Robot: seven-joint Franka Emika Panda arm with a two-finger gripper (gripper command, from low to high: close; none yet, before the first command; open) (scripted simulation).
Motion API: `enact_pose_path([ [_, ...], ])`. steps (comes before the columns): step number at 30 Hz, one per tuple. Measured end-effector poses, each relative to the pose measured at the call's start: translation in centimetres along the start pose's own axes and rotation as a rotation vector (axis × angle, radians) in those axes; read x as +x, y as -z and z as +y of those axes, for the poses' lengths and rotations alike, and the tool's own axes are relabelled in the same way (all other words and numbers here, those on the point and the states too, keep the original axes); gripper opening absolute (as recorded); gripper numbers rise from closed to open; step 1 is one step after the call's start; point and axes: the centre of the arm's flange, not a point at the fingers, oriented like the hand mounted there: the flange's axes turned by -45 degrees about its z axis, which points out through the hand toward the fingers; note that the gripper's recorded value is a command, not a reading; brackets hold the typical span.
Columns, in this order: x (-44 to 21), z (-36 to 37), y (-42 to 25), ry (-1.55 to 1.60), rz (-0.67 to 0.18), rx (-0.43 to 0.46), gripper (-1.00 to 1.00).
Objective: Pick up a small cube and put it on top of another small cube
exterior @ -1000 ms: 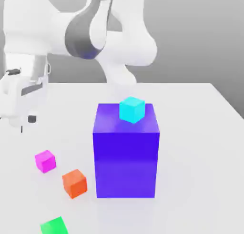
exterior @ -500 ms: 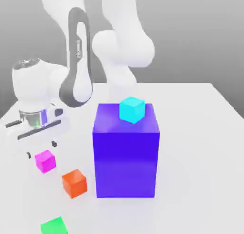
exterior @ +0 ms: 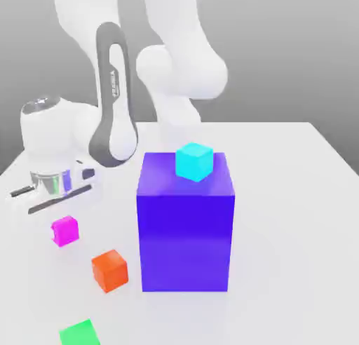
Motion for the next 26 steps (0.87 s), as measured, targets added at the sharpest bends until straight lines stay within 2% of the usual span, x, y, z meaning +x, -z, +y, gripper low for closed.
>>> enact_pose_path([
  [3,-1.8,-1.2,1.8,0.015,-0.003,0.0,-1.0],
  [9,-9.4,-6.9,3.7,0.029,0.008,0.002,-1.0],
  [18,-24.4,-11.5,6.6,0.04,-0.006,0.0,-1.0],
  [22,-26.1,-11.7,2.0,0.041,-0.01,-0.001,-1.0],
  [23,-26.2,-11.6,1.1,0.041,-0.01,-0.001,1.0],
  [26,-26.2,-11.6,1.1,0.041,-0.01,-0.001,1.0],
])
